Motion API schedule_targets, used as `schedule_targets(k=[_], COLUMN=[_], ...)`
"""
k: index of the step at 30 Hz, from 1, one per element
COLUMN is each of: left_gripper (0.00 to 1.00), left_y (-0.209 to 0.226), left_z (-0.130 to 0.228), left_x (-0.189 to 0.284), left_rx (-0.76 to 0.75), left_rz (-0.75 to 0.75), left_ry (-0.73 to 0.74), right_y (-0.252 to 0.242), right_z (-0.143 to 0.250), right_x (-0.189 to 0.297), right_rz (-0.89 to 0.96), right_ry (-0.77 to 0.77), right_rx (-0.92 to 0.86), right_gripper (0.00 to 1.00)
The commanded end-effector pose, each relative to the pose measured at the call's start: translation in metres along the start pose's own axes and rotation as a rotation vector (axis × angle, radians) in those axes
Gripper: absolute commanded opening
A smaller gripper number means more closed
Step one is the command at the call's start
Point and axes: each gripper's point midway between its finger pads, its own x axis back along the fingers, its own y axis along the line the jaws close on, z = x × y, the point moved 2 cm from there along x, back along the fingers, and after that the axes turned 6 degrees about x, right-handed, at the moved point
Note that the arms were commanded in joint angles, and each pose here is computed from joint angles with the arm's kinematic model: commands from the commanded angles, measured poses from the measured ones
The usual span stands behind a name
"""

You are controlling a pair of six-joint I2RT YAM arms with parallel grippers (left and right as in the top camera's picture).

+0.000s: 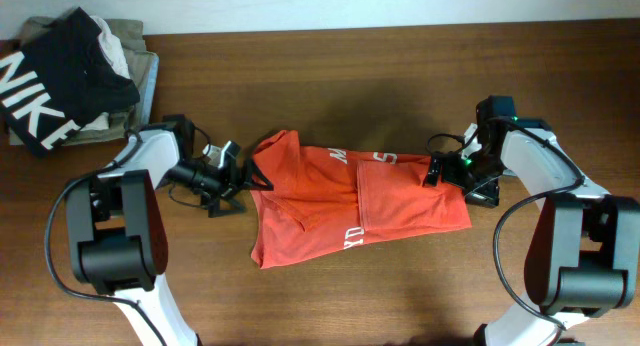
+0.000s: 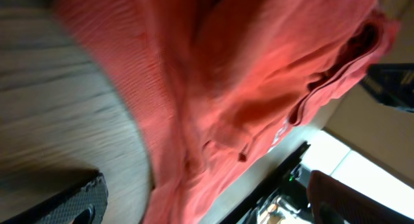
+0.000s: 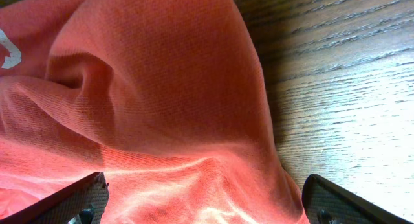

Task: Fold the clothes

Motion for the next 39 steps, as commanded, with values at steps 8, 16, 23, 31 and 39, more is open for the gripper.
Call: schedule_targets(k=[8, 16, 23, 31, 39], left_gripper=[0.22, 0.01, 0.01, 0.01, 0.02], left_y=[0.018, 0.065, 0.029, -0.104, -0.105], left_z=[0.003, -0.028, -0.033, 0.035, 0.037], left_x=[-0.059, 0.024, 0.152, 0.091, -0.035], left_rx=[0.038, 0.214, 0.236, -0.142, -0.211], left_rz=[-0.257, -0.386, -0.513, -0.524, -0.424], left_ry=[-0.003, -0.132, -0.361, -0.331, -0.331], right_y=[0.003, 0.010, -0.047, -0.049, -0.049], right_z=[-0.004, 0.000, -0.069, -0.071, -0.071], right_x=[0.009, 0.009, 0.037, 0.039, 0.039], right_rz=[-0.010, -0.054, 0.008, 0.008, 0.008], right_ry=[-0.030, -0.010, -0.312, -0.322, -0.322], right_rx=[-0.001, -0.001, -0.088, -0.092, -0.092], right_gripper=[0.99, 0.99, 0.99, 0.99, 0.99])
